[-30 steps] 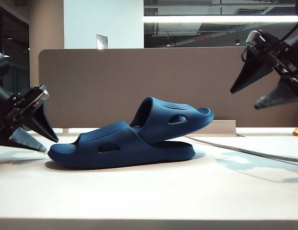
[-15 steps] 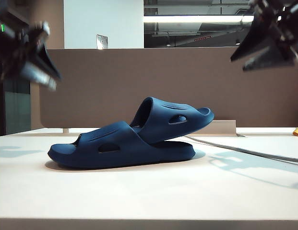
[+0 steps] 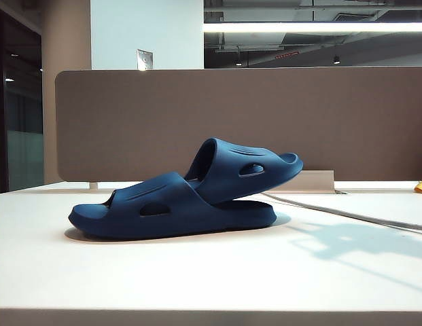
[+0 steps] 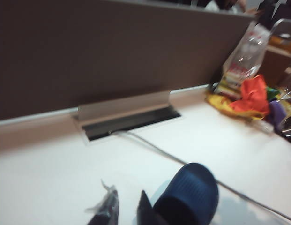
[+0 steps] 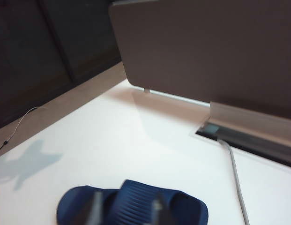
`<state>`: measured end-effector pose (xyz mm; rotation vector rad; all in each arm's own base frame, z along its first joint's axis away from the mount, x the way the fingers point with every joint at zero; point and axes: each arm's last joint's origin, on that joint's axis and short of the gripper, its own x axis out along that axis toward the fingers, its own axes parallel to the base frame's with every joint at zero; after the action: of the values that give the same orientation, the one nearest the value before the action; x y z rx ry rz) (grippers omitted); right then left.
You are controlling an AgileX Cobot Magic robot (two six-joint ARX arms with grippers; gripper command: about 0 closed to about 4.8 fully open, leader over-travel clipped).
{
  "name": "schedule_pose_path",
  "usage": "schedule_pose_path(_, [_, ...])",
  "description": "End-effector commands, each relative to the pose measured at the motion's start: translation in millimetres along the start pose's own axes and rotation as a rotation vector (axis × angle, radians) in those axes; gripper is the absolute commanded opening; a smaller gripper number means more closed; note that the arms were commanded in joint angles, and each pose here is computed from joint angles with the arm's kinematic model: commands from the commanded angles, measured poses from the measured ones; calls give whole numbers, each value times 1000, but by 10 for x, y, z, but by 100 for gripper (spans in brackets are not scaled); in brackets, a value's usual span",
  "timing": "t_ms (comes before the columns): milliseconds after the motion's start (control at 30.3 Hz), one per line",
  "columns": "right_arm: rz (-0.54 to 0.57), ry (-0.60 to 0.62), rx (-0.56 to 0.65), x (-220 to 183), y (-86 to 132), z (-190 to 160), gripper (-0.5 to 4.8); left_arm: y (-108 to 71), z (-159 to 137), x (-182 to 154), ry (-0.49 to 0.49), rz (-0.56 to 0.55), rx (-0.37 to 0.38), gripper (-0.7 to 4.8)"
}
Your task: Interlock the pair of blue slippers on the table with their fronts facing up.
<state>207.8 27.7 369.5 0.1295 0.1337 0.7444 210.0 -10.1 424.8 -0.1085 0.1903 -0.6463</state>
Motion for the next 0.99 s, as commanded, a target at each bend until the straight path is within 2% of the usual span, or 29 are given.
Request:
schedule_pose_path(33, [4,-25,-19,-164,151,65,102,-143,11,-187,-10,40,14,56])
schedule_pose_path(165, [-50,-43,-42,-369,312,84,97,-345,-50,-446,-52,70,47,56])
schedule_pose_path(231, [-81,-51,-59,-472,389,64,62,-443,-99,-569,-78,77,68,56])
schedule_pose_path(330, [-100,-73,-74,-604,491,15,51,-562,-172,-730,-116,112,99,52])
schedule_pose_path(528, [-146,-110,-94,-799,623,-182,24,-757,-335,-971,-169,109,138,51])
schedule_pose_path(759, [-218,-148,-109,-984,721,-532,8,-795,-662,-1034,-155,109,124,52])
schedule_pose_path(858, [-233,-164,-117,-1042,750,-675,8,-766,-815,-1007,-134,109,99,52])
schedule_pose_path(990, [-317,-181,-113,-1106,758,-837,8,-698,-994,-934,-92,111,68,52])
